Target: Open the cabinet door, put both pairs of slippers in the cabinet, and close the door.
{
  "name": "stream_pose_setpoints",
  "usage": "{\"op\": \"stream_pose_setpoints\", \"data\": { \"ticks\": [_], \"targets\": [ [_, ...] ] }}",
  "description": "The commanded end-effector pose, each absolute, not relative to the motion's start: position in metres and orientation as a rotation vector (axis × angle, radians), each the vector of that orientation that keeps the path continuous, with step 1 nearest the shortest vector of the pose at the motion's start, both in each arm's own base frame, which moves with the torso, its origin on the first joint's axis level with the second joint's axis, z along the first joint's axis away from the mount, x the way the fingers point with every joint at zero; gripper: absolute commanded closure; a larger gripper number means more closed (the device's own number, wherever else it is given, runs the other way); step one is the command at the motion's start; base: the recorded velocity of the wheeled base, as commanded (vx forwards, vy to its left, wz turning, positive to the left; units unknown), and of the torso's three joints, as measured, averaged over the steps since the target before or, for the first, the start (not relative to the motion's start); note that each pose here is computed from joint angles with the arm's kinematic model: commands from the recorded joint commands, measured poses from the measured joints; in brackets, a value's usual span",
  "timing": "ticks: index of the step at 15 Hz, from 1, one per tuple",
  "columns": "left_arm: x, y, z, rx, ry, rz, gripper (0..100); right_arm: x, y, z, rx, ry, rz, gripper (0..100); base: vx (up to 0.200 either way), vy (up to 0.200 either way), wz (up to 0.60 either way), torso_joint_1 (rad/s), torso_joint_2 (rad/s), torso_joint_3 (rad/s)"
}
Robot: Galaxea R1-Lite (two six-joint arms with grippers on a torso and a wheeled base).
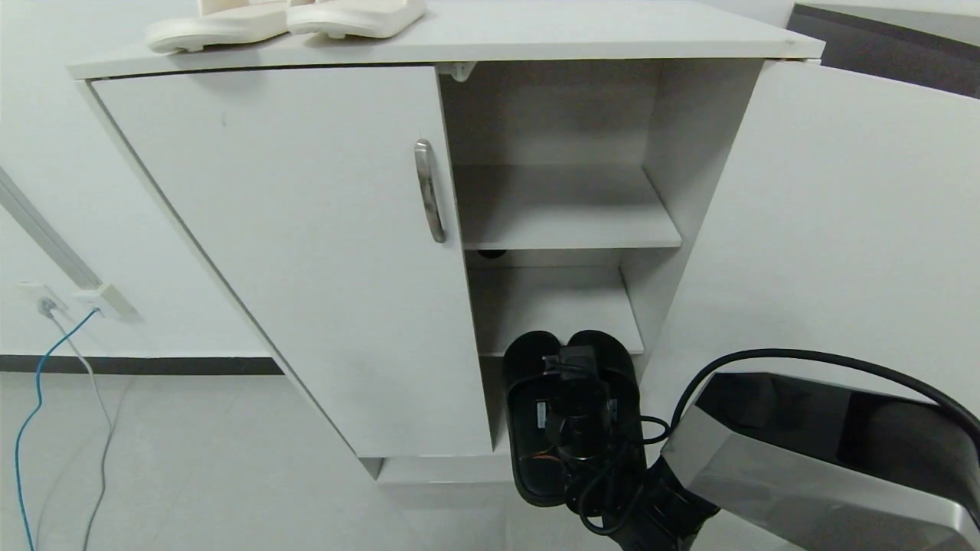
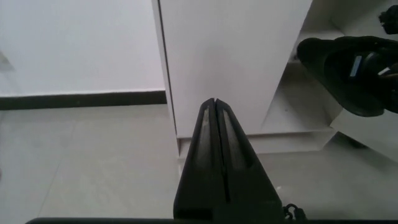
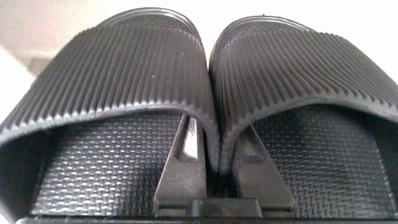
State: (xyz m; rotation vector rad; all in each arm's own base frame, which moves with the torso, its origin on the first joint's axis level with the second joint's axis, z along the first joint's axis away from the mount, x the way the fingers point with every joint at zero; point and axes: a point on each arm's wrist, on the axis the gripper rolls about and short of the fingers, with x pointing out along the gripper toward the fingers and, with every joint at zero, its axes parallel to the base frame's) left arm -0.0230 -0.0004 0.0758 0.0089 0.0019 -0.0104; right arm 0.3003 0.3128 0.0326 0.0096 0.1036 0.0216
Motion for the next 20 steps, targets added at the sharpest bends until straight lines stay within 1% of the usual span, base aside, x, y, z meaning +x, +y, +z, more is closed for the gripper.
{"op": "stream_pose_setpoints", "data": {
  "ticks": [1,4,8,12,15,20],
  "targets": [
    [-0.023,0.000,0.076,0.008,0.003,-0.011,100,0.302,0.313,0.034,0.015,0.099,0.022,100,0.200,0.000,0.00,0.002,0.00,0.002],
    [-0.023,0.000,0.076,0.009,0.001,-0.011,100,0.309,0.312,0.033,0.009,0.098,0.027,100,0.000,0.000,0.00,0.000,0.00,0.000],
    [-0.023,0.000,0.076,0.008,0.003,-0.011,100,0.332,0.309,0.036,0.007,0.086,0.013,100,0.000,0.000,0.00,0.000,0.00,0.000],
    [-0.023,0.000,0.076,0.008,0.001,-0.011,100,0.373,0.315,0.031,0.000,0.102,0.012,100,0.000,0.000,0.00,0.000,0.00,0.000],
    [-0.023,0.000,0.076,0.009,0.001,-0.011,100,0.400,0.316,0.032,0.000,0.103,-0.023,100,0.000,0.000,0.00,0.000,0.00,0.000],
    [-0.023,0.000,0.076,0.009,0.001,-0.009,100,0.433,0.313,0.038,0.017,0.085,-0.065,100,0.000,0.000,0.00,0.000,0.00,0.000]
  ]
}}
